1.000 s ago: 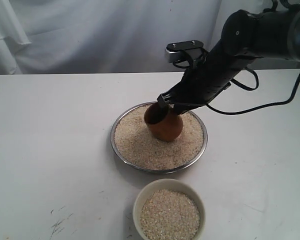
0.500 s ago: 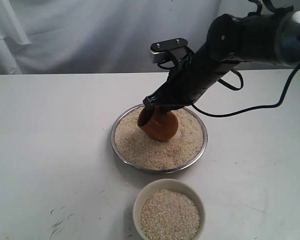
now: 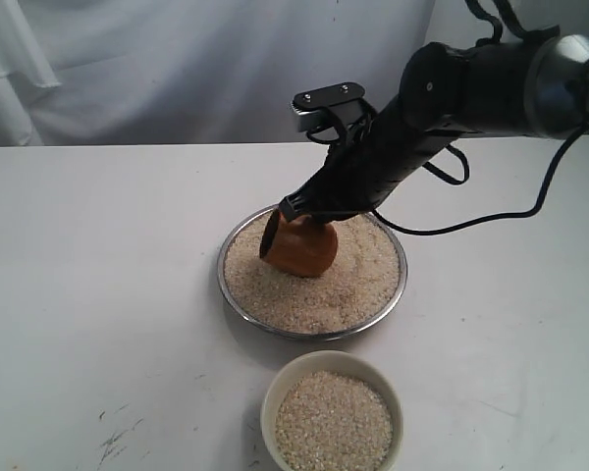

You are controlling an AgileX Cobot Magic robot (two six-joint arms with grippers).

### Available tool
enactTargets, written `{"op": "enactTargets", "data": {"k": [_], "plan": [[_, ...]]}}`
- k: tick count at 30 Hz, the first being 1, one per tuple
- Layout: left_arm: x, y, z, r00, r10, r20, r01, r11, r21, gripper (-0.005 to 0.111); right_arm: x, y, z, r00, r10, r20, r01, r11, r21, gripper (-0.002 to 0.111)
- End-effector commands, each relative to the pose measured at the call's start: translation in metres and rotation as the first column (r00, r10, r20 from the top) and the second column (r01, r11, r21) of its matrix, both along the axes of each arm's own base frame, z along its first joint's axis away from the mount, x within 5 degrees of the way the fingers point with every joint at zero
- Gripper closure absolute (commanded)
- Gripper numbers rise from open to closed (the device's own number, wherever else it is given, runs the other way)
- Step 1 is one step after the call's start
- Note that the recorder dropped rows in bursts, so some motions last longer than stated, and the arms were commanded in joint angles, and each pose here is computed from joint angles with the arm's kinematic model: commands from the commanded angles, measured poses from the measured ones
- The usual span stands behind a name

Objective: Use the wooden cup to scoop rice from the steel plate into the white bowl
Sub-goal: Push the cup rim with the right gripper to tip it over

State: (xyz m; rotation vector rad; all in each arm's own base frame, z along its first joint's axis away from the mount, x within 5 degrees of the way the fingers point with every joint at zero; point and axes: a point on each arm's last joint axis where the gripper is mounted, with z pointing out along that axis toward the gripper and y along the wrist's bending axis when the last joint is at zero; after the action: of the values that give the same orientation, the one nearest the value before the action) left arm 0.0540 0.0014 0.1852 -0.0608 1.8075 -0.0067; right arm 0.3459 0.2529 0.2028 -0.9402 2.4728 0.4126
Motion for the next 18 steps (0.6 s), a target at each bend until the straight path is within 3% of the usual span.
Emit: {"op": "enactTargets", "data": {"k": [1,18], "plan": [[0.0,0.0,-0.001,1.0,-0.002,0.006,0.002,1.0,0.001,0.107,-0.002,0.004,-0.003,1.0,0.016,-0.006,-0.015,1.0,0.017,0.108],[0.0,0.0,-0.001,1.0,-0.002,0.006,0.002,1.0,0.001,0.107,-0.01,0.021,0.001,0.995,0.083,0.056,-0.085,0.996,0.023,0.108]]}}
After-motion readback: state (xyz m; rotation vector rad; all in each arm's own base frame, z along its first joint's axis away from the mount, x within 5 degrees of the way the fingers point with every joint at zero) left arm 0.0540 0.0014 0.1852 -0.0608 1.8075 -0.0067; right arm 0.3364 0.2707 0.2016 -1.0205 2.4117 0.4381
